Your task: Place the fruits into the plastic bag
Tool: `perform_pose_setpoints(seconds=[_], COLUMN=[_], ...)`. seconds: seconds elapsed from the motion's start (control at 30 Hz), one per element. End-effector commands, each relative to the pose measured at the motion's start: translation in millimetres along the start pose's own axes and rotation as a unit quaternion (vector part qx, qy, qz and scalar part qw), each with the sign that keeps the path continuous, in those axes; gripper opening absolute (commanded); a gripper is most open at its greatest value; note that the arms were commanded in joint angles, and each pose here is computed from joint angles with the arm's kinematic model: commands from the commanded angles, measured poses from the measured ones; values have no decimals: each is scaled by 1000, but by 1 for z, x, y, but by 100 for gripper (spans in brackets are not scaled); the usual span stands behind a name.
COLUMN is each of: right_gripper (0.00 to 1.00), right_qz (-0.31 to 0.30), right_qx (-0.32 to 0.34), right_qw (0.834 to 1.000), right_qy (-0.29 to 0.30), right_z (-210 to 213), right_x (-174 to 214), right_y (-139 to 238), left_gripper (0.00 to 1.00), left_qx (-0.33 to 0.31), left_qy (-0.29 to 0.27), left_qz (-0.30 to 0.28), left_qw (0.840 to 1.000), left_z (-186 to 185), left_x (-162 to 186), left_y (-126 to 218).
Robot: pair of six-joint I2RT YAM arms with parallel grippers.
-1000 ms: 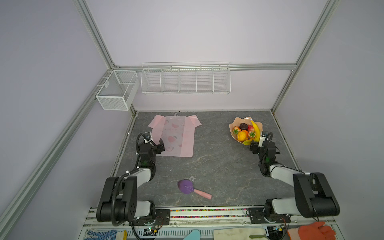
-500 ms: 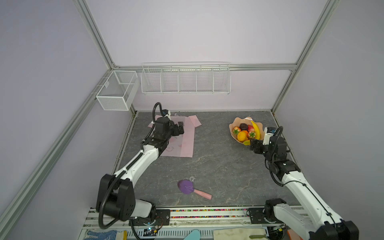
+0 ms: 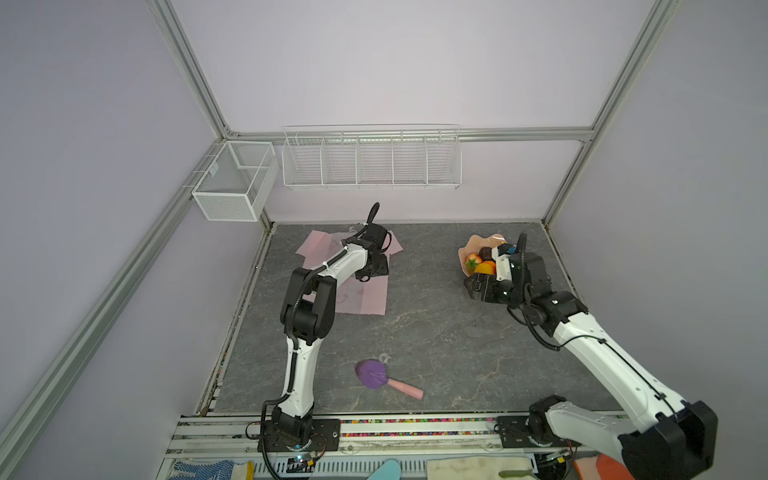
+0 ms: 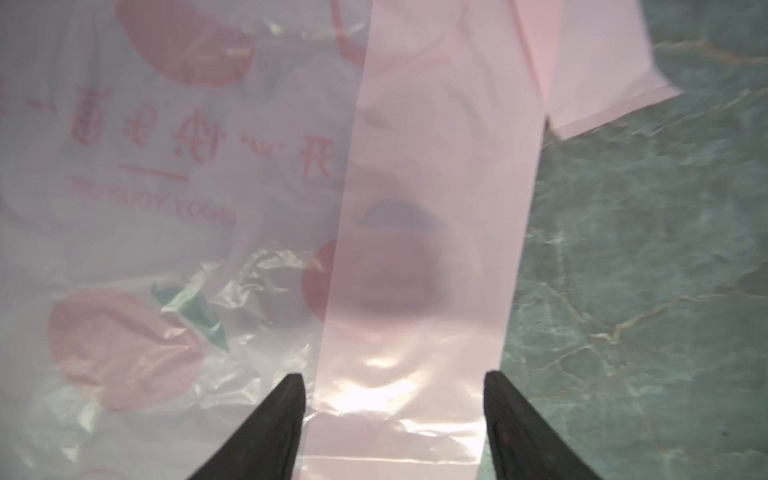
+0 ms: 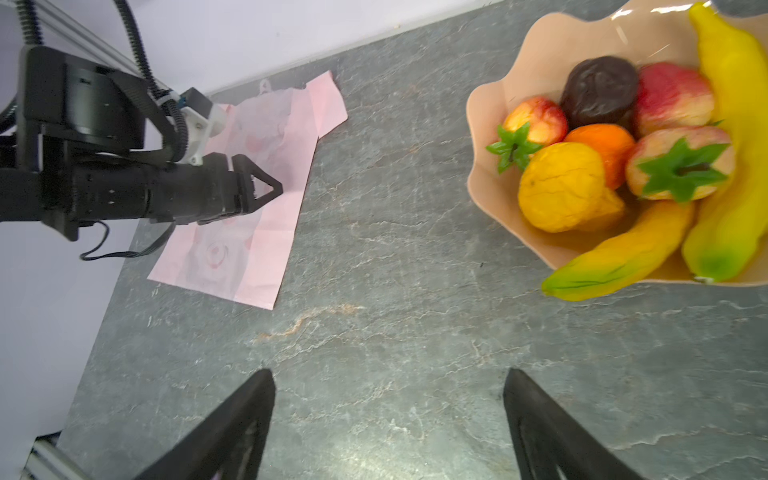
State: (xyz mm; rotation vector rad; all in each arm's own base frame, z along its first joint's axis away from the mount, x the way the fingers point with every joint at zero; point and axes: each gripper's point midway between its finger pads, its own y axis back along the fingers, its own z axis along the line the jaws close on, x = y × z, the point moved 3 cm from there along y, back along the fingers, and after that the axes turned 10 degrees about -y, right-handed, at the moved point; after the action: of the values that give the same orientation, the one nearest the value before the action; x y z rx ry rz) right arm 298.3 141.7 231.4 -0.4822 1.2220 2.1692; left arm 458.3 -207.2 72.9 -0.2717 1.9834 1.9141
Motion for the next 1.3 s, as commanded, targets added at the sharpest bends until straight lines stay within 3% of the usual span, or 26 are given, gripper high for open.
perform_pose_setpoints(seconds=[0.0, 0.1, 0.3, 0.5, 0.67, 0.77, 0.83, 0.93, 1.0, 1.03, 1.13, 1.17, 1.27], right_gripper=[89, 90, 92, 97, 99, 100, 97, 92, 89, 88, 88, 88, 88], right_qz=[14, 19, 16, 24, 84, 152, 201, 247, 254, 254, 240, 234, 228], right_qx=[-7, 0, 30, 35, 20, -3, -14, -32, -40, -46, -56, -56, -70], right_qw=[1000, 1000, 999, 997, 995, 988, 979, 968, 966, 965, 967, 967, 966], right_qy=[-14, -19, -39, -64, -44, -8, 13, 29, 40, 46, 69, 77, 102], right_z=[12, 18, 19, 20, 28, 36, 37, 35, 35, 37, 45, 48, 57], right_x=[-2, -10, -28, -33, -28, -17, -6, 11, 15, 15, 11, 10, 11], right_y=[-12, -25, -52, -86, -129, -157, -176, -202, -218, -225, -243, -247, -263], left_gripper=[65, 56, 28, 1, 0, 0, 0, 0, 3, 9, 50, 57, 63], left_qx=[-14, -3, 21, 94, 192, 243, 251, 235, 155, 131, 91, 89, 70], left_qy=[-11, -27, -95, -179, -318, -362, -364, -343, -294, -270, -134, -75, 86], left_qz=[21, 38, 83, 111, 98, 91, 87, 47, 17, 3, -18, -16, 4], left_qw=[1000, 999, 992, 973, 923, 895, 893, 908, 943, 954, 987, 993, 994], left_z=[-1, -5, -15, -35, -84, -94, -87, -75, -52, -42, -9, 3, 40], left_x=[10, 29, 87, 158, 229, 262, 271, 264, 247, 238, 206, 198, 188], left_y=[0, -9, -13, 18, 83, 113, 125, 139, 145, 149, 163, 163, 156])
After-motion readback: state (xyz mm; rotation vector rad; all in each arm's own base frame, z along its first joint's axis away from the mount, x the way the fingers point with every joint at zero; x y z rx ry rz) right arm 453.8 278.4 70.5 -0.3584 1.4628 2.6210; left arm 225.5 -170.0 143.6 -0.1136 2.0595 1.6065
